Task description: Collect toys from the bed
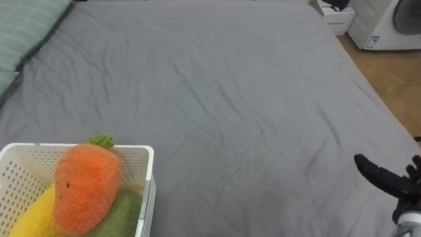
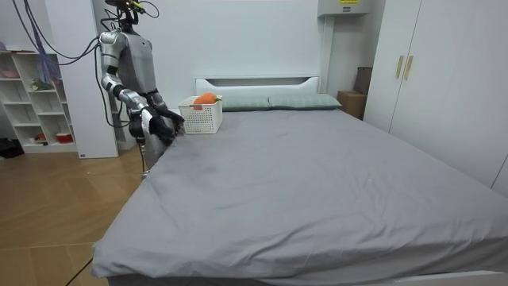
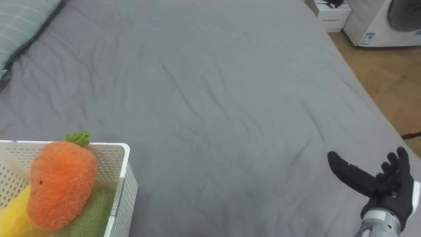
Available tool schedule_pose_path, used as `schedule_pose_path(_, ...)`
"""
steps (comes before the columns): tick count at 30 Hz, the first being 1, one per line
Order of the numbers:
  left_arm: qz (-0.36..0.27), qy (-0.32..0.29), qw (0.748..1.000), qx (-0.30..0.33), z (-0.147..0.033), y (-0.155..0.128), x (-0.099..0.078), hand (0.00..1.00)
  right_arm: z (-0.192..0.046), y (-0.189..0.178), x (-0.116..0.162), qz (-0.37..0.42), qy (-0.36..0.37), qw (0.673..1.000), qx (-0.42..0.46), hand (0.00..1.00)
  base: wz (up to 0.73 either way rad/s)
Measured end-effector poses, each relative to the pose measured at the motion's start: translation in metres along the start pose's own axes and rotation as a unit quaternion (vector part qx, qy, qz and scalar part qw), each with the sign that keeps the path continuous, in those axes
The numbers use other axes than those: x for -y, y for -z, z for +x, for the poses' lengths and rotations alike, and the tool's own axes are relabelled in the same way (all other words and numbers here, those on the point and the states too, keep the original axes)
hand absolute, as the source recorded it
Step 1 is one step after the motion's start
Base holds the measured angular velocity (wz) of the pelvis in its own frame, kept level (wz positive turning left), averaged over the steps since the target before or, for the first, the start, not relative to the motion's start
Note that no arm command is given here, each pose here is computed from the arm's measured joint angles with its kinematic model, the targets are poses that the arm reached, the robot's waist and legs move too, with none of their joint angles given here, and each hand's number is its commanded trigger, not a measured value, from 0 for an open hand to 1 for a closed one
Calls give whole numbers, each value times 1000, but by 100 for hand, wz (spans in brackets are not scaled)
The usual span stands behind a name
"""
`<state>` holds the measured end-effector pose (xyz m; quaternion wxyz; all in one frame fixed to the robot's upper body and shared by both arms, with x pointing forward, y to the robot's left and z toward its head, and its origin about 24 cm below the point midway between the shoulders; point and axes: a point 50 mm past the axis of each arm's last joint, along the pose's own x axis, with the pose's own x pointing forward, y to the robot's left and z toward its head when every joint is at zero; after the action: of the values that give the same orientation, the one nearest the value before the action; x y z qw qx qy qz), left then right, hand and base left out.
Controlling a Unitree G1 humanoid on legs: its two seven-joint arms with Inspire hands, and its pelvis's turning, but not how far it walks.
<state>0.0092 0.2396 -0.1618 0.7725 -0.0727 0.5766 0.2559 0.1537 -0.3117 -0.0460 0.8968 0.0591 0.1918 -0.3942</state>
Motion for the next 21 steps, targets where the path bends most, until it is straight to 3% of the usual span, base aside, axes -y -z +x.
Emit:
schedule_pose_path(9, -14, -11, 1000, -5, -1, 3, -6, 0, -16, 77, 51, -60, 120, 978, -162, 0, 0)
schedule_pose_path(13, -13, -15, 1000, -8, -1, 7, -9, 0, -42, 116, 79, -99, 160, 949, -252, 0, 0)
schedule_pose_path(18, -13, -16, 1000, -21, 0, 11, -7, 0, -66, 143, 94, -114, 164, 924, -325, 0, 0)
schedule_pose_path(21, -12, -16, 999, -26, -1, 14, -8, 0, -79, 157, 87, -131, 121, 916, -360, 0, -2)
